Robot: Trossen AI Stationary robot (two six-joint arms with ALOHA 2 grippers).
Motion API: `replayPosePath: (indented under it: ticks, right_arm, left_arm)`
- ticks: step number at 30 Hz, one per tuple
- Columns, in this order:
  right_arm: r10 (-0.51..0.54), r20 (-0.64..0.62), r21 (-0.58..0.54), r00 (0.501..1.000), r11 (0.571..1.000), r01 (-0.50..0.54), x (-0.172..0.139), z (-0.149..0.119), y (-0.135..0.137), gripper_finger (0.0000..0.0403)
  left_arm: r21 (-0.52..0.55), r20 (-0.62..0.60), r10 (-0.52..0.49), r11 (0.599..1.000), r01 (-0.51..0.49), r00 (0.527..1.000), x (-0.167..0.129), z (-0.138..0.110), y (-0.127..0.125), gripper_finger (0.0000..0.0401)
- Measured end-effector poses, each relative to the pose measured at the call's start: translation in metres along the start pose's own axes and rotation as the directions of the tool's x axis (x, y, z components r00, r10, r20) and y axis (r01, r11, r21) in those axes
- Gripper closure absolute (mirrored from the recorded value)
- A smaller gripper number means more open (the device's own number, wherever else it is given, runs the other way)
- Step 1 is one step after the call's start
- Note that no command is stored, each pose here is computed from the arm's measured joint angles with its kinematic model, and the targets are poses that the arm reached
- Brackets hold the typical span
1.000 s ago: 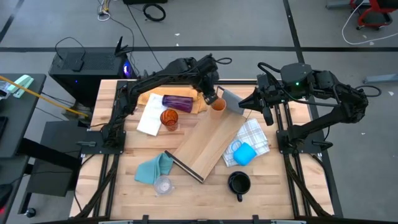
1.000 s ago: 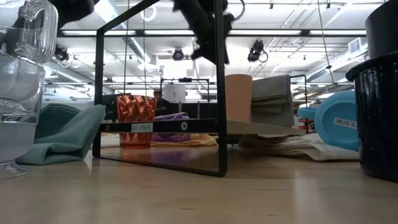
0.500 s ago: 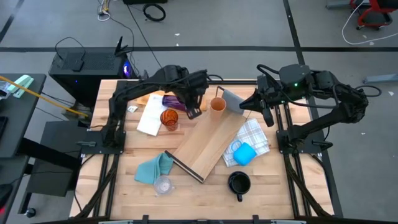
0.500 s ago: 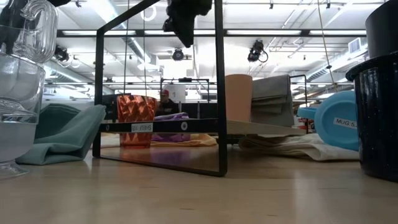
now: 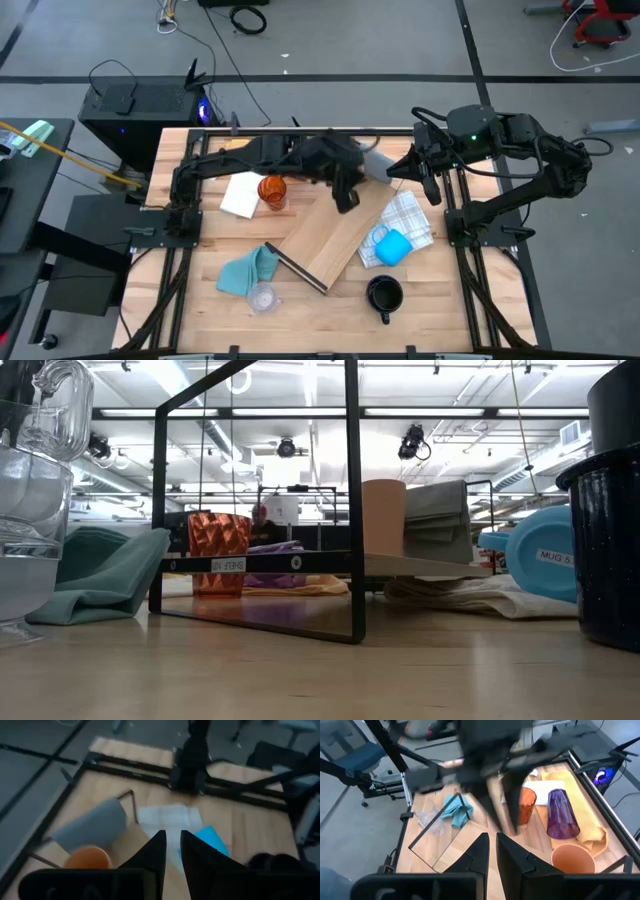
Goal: Stack small to large cups/mugs on shelf
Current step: Put the orange glass on the shelf
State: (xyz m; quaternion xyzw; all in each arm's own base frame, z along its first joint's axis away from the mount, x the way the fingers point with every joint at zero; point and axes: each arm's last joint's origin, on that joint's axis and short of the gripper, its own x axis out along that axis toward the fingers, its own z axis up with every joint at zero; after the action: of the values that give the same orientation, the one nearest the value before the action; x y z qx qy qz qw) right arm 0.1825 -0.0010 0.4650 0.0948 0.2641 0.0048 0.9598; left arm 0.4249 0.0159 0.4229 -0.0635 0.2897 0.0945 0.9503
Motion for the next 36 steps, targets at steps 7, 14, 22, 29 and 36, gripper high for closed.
replayPosePath:
  ticks: [7, 14, 22, 29, 36]
  right_arm:
    - [-0.002, -0.009, -0.01, 1.0, 1.0, 0.002, -0.003, -0.002, 0.0, 0.0362]
    - [-0.047, 0.041, -0.006, 0.998, 0.999, 0.047, -0.02, -0.004, -0.001, 0.0362]
    - [-0.091, 0.082, 0.064, 0.992, 0.994, 0.086, -0.032, -0.005, -0.005, 0.0362]
    - [-0.095, 0.084, 0.089, 0.992, 0.992, 0.087, -0.031, -0.005, -0.006, 0.0362]
    - [-0.092, 0.101, 0.081, 0.991, 0.993, 0.084, -0.025, 0.0, -0.006, 0.0362]
  left_arm:
    - [0.066, 0.033, -0.212, 0.976, 0.21, 0.977, 0.043, -0.02, -0.008, 0.0359]
    - [0.235, 0.269, -0.486, 0.87, 0.433, 0.831, 0.075, -0.046, -0.038, 0.0375]
    - [0.118, 0.262, -0.399, 0.917, 0.381, 0.879, 0.092, -0.078, 0.02, 0.0389]
    - [0.071, 0.287, -0.324, 0.946, 0.317, 0.901, 0.034, -0.103, 0.054, 0.0383]
    - [-0.009, 0.356, -0.168, 0.983, 0.183, 0.919, -0.055, -0.124, 0.079, 0.0393]
